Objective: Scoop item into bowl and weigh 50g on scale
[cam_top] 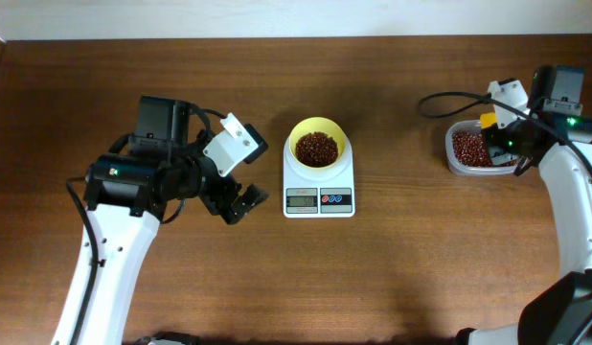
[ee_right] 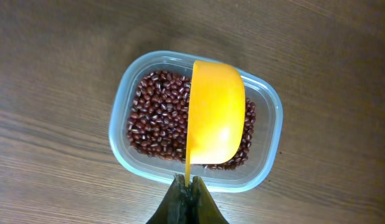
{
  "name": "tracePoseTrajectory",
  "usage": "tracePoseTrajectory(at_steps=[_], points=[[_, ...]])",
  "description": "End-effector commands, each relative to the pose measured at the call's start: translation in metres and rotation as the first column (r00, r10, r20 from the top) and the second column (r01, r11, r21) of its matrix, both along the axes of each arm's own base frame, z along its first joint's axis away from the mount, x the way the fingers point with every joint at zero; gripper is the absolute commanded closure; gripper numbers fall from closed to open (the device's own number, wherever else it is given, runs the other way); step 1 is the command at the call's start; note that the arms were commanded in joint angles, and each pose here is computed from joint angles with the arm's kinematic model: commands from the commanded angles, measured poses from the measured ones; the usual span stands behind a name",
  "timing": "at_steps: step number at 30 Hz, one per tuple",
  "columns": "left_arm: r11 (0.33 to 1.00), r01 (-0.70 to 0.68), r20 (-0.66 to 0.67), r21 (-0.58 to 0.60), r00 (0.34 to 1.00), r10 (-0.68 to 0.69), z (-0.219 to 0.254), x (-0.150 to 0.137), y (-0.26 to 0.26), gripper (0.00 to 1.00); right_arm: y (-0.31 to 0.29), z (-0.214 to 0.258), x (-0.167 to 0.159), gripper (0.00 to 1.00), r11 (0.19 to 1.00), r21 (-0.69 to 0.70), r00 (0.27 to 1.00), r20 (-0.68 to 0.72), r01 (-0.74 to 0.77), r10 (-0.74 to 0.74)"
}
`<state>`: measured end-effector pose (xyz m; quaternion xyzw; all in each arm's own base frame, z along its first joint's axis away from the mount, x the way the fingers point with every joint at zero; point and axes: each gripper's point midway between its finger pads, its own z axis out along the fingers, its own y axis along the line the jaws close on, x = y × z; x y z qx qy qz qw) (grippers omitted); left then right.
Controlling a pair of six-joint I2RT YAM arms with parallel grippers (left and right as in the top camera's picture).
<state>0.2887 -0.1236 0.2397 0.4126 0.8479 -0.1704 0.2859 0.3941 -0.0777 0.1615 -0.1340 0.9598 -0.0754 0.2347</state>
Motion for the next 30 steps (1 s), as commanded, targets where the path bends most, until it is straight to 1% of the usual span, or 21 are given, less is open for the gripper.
tracePoseTrajectory(at_steps=[1, 3, 4, 5, 6, 10, 11, 13, 15, 16, 18, 20, 22, 23, 26, 27, 28, 30], points=[[1.000, 0.009, -0.002, 0.007, 1.000, -0.009, -0.003, 0.000, 0.001, 0.01, 0.020, 0.054, 0.004, 0.96, 0.983, 0.161, 0.982, 0.153, 0.085, -0.110], [1.000, 0.009, -0.002, 0.007, 1.000, -0.009, -0.003, 0.000, 0.001, 0.01, 0.035, 0.086, -0.002, 0.96, 0.952, 0.288, 0.961, 0.215, 0.107, -0.173], [1.000, 0.009, -0.002, 0.007, 1.000, -0.009, -0.003, 0.000, 0.001, 0.01, 0.045, 0.104, -0.018, 0.96, 0.933, 0.345, 0.954, 0.229, 0.106, -0.193], [1.000, 0.009, -0.002, 0.007, 1.000, -0.009, -0.003, 0.000, 0.001, 0.01, 0.051, 0.113, -0.033, 0.96, 0.928, 0.359, 0.956, 0.226, 0.098, -0.188], [1.000, 0.009, -0.002, 0.007, 1.000, -0.009, -0.003, 0.000, 0.001, 0.01, 0.058, 0.120, -0.057, 0.96, 0.924, 0.372, 0.962, 0.206, 0.095, -0.182], [1.000, 0.009, -0.002, 0.007, 1.000, -0.009, -0.003, 0.000, 0.001, 0.01, 0.074, 0.131, -0.125, 0.96, 0.915, 0.387, 0.974, 0.142, 0.110, -0.177], [1.000, 0.009, -0.002, 0.007, 1.000, -0.009, -0.003, 0.000, 0.001, 0.01, 0.078, 0.129, -0.143, 0.96, 0.890, 0.424, 0.969, 0.097, 0.166, -0.227], [1.000, 0.009, -0.002, 0.007, 1.000, -0.009, -0.003, 0.000, 0.001, 0.01, 0.082, 0.123, -0.158, 0.96, 0.821, 0.496, 0.941, 0.018, 0.284, -0.337], [1.000, 0.009, -0.001, 0.007, 1.000, -0.009, -0.003, 0.000, 0.001, 0.01, 0.094, 0.113, -0.166, 0.96, 0.748, 0.569, 0.924, -0.062, 0.343, -0.377], [1.000, 0.009, -0.002, 0.007, 1.000, -0.009, -0.003, 0.000, 0.001, 0.01, 0.098, 0.105, -0.169, 0.96, 0.726, 0.587, 0.920, -0.091, 0.358, -0.380], [1.000, 0.009, -0.002, 0.007, 1.000, -0.009, -0.003, 0.000, 0.001, 0.01, 0.098, 0.081, -0.172, 0.96, 0.712, 0.592, 0.913, -0.107, 0.377, -0.395], [1.000, 0.009, -0.002, 0.007, 1.000, -0.009, -0.003, 0.000, 0.001, 0.01, 0.099, 0.056, -0.172, 0.96, 0.667, 0.617, 0.889, -0.120, 0.416, -0.443], [1.000, 0.009, -0.002, 0.007, 1.000, -0.009, -0.003, 0.000, 0.001, 0.01, 0.099, 0.026, -0.174, 0.96, 0.592, 0.651, 0.846, -0.154, 0.475, -0.510], [1.000, 0.009, -0.002, 0.007, 1.000, -0.009, -0.003, 0.000, 0.001, 0.01, 0.100, 0.000, -0.177, 0.96, 0.534, 0.664, 0.811, -0.195, 0.523, -0.551], [1.000, 0.009, -0.002, 0.007, 1.000, -0.009, -0.003, 0.000, 0.001, 0.01, 0.102, -0.051, -0.182, 0.96, 0.417, 0.680, 0.741, -0.285, 0.604, -0.608], [1.000, 0.009, -0.002, 0.007, 1.000, -0.009, -0.003, 0.000, 0.001, 0.01, 0.107, -0.061, -0.181, 0.96, 0.394, 0.696, 0.743, -0.302, 0.600, -0.597], [1.000, 0.009, -0.002, 0.007, 1.000, -0.009, -0.003, 0.000, 0.001, 0.01, 0.113, -0.072, -0.178, 0.96, 0.387, 0.723, 0.764, -0.300, 0.573, -0.571], [1.000, 0.009, -0.002, 0.007, 1.000, -0.009, -0.003, 0.000, 0.001, 0.01, 0.111, -0.083, -0.174, 0.96, 0.390, 0.733, 0.768, -0.277, 0.557, -0.577]])
